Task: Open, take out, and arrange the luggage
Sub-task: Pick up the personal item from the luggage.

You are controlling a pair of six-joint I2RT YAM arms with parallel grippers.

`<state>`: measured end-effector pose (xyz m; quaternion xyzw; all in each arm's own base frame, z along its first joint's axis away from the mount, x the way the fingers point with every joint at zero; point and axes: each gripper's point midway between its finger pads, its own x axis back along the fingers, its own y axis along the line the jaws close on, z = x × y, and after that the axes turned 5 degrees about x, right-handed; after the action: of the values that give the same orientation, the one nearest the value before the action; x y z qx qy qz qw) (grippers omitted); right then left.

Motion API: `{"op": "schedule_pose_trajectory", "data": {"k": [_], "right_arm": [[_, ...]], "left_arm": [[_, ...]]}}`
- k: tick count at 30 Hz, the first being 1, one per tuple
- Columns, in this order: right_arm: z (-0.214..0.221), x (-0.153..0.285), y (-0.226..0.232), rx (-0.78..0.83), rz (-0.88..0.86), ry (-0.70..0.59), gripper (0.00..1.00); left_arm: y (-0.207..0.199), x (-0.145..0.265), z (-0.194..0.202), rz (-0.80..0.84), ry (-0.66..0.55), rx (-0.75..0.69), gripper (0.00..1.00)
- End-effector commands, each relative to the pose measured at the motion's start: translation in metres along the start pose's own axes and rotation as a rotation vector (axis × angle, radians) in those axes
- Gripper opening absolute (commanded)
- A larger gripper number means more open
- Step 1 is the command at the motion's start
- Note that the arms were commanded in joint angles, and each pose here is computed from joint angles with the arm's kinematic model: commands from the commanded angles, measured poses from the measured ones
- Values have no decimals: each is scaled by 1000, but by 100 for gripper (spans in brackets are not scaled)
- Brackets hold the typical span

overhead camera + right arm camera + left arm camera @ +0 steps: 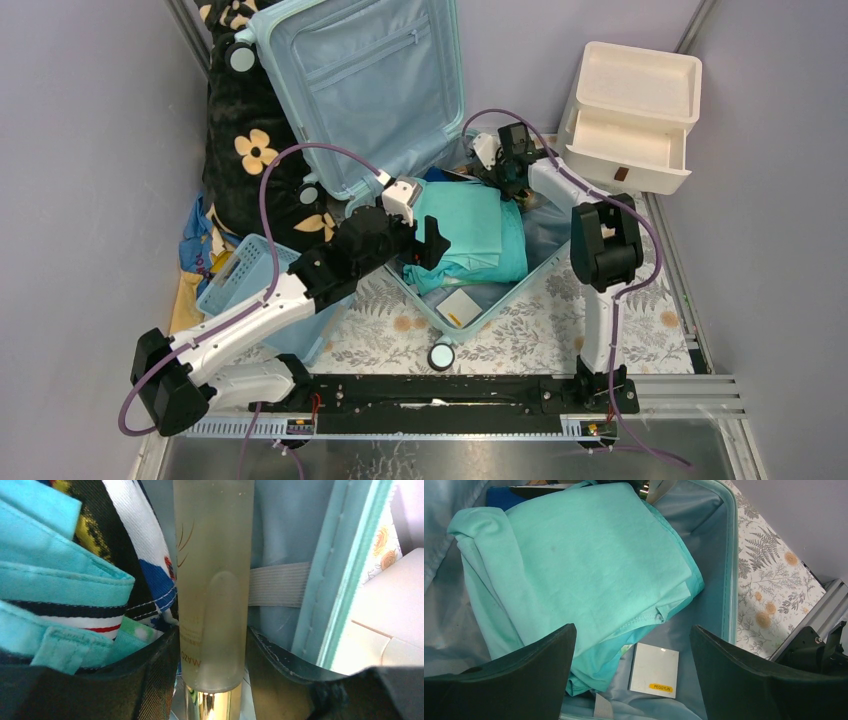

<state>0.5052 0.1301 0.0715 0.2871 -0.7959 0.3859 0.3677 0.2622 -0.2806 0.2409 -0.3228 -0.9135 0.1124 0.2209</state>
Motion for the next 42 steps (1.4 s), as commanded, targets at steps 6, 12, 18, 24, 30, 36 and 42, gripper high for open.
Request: {"op": "schedule_pose_trajectory", "data": {"k": [6,12,18,24,30,36,42], "right_arm": [[70,-26,26,14,-84,258,49],[25,10,9,-40,-63,93,23],[-31,80,-14,-74,-19,-124,10],[-53,135,-24,-63,13,-247,4],[-54,161,-26,-69,27,-288,3],[-38,147,-1,-112,-62,-262,2],[-49,163,4,-183,-111,-358,2]], "left_arm": [[-1,4,-14,8,-54,-7,91],[-1,8,-17,6,-64,-6,91],[-4,11,-22,19,-80,-2,91],[-6,17,-26,28,-97,1,91],[-7,23,-28,36,-110,9,91],[-9,27,-30,50,-122,22,91],[-10,30,-30,53,-125,29,91]]}}
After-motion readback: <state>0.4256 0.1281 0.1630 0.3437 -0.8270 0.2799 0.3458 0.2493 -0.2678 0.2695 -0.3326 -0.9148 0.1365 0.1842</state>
